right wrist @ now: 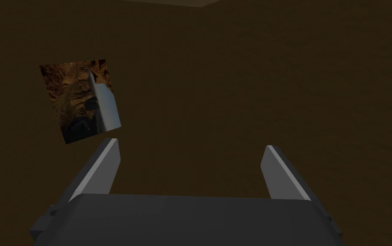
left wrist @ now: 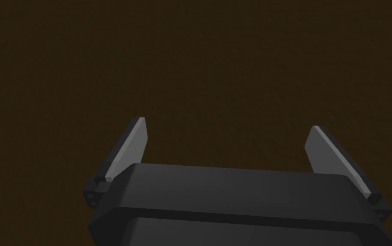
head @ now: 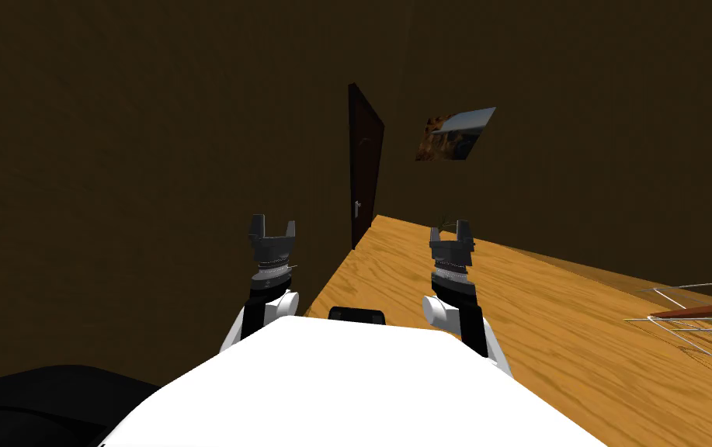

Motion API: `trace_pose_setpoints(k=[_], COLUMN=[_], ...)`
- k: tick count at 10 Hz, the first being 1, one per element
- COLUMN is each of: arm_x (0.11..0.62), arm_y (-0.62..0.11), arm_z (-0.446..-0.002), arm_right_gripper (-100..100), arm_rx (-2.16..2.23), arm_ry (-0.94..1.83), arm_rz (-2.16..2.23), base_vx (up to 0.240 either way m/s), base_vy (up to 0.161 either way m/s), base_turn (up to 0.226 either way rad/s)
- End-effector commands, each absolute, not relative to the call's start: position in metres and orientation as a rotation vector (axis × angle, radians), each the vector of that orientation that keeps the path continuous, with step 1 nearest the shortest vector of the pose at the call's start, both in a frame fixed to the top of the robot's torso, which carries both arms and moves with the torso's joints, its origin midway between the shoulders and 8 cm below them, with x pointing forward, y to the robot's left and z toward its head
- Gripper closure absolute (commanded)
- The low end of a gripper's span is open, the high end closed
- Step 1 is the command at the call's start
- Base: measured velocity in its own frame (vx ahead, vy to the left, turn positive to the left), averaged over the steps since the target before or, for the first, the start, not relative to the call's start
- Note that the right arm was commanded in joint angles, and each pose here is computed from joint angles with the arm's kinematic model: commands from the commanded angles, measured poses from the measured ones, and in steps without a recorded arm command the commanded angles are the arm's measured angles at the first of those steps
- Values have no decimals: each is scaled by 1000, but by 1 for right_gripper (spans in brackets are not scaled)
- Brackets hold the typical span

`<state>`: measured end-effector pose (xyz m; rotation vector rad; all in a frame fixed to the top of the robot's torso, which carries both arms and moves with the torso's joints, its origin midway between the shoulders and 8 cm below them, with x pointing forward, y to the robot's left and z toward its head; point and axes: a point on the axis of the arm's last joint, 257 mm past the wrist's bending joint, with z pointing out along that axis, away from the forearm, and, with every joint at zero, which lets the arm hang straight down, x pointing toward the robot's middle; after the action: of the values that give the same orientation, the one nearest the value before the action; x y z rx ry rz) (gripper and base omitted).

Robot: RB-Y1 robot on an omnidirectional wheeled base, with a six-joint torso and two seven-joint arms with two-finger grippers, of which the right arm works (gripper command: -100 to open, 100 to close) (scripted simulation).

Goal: Pull the door open

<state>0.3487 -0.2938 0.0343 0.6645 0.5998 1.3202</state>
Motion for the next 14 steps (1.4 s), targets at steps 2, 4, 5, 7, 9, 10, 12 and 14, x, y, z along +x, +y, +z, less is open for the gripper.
trace_pose_setpoints(k=[2,4,5,7,9,10,12,14], arm_x=[363,372,379,388,398,405,416,424], arm_y=[-281,-272,-266,-256,-244,-235,-221,-209], arm_z=[25,18,14,7,-1,-7,-16,-22], arm_right_gripper=[-100,-100,-100,-100,-100,-100,-100,-100], arm_rx=[706,736,757,788,826,854,899,933], arm_ry=[592,587,583,578,573,571,568,566], arm_rz=[1434,1510,1560,1635,1720,1780,1869,1934], base_vx=[146,92,124,129,120,122,115,110], base_vy=[-69,-34,-50,-81,-64,-67,-68,-84], base_turn=[110,56,90,88,74,100,96,80])
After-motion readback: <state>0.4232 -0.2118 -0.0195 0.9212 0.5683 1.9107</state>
